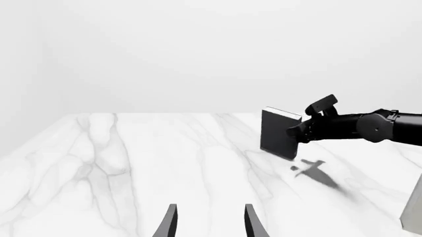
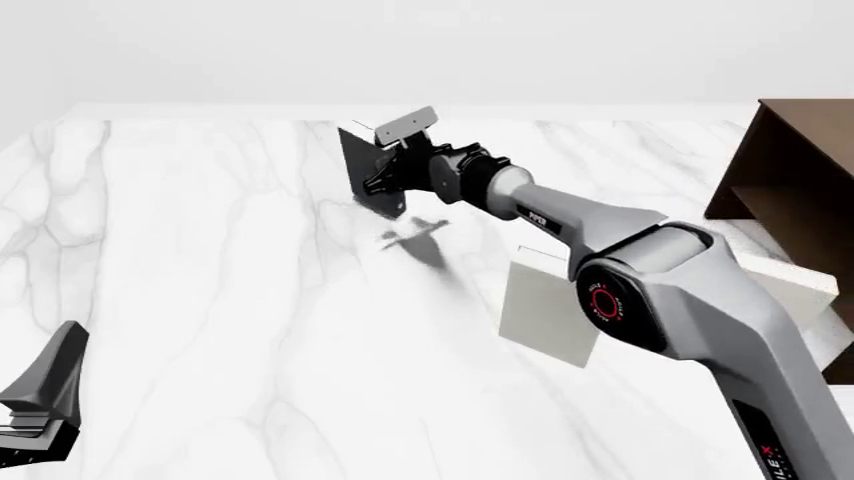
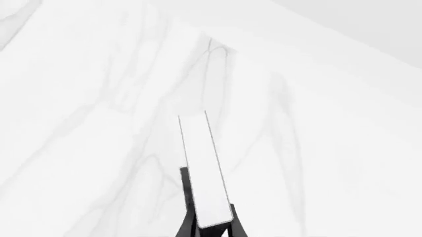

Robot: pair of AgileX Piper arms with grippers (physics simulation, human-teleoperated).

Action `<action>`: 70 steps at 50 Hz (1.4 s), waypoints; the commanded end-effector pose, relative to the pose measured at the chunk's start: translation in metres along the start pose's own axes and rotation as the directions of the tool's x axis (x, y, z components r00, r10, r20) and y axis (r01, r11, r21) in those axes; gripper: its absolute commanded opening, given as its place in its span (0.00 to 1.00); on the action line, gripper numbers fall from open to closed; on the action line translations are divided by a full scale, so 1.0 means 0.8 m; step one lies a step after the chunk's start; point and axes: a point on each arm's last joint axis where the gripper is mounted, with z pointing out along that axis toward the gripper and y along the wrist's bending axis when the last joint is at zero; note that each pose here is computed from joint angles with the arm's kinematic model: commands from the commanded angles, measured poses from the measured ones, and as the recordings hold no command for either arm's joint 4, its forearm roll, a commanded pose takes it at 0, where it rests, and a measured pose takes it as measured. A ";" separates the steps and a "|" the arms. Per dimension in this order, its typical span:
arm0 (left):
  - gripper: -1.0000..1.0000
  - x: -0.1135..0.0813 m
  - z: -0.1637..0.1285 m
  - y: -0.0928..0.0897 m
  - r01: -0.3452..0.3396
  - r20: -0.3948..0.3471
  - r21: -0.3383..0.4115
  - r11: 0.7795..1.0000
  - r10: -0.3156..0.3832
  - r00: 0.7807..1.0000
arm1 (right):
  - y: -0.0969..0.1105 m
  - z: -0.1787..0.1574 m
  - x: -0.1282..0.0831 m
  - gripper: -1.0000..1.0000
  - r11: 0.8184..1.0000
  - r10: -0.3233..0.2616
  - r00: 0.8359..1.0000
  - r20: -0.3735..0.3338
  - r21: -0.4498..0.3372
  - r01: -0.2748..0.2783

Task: Pick up the book on the left and place it on top of the shelf.

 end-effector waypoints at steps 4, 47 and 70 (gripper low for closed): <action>1.00 0.000 0.000 0.000 0.000 0.000 0.000 1.000 0.000 1.000 | 0.005 -0.021 -0.002 0.00 1.000 -0.011 1.000 0.027 0.003 0.011; 1.00 0.000 0.000 0.000 0.000 0.000 0.000 1.000 0.000 1.000 | -0.014 -0.244 -0.075 0.00 0.998 -0.044 0.972 0.229 0.054 0.032; 1.00 0.000 0.000 0.000 0.000 0.000 0.000 1.000 0.000 1.000 | -0.029 -0.359 -0.089 0.00 0.991 -0.109 0.958 0.266 0.109 0.082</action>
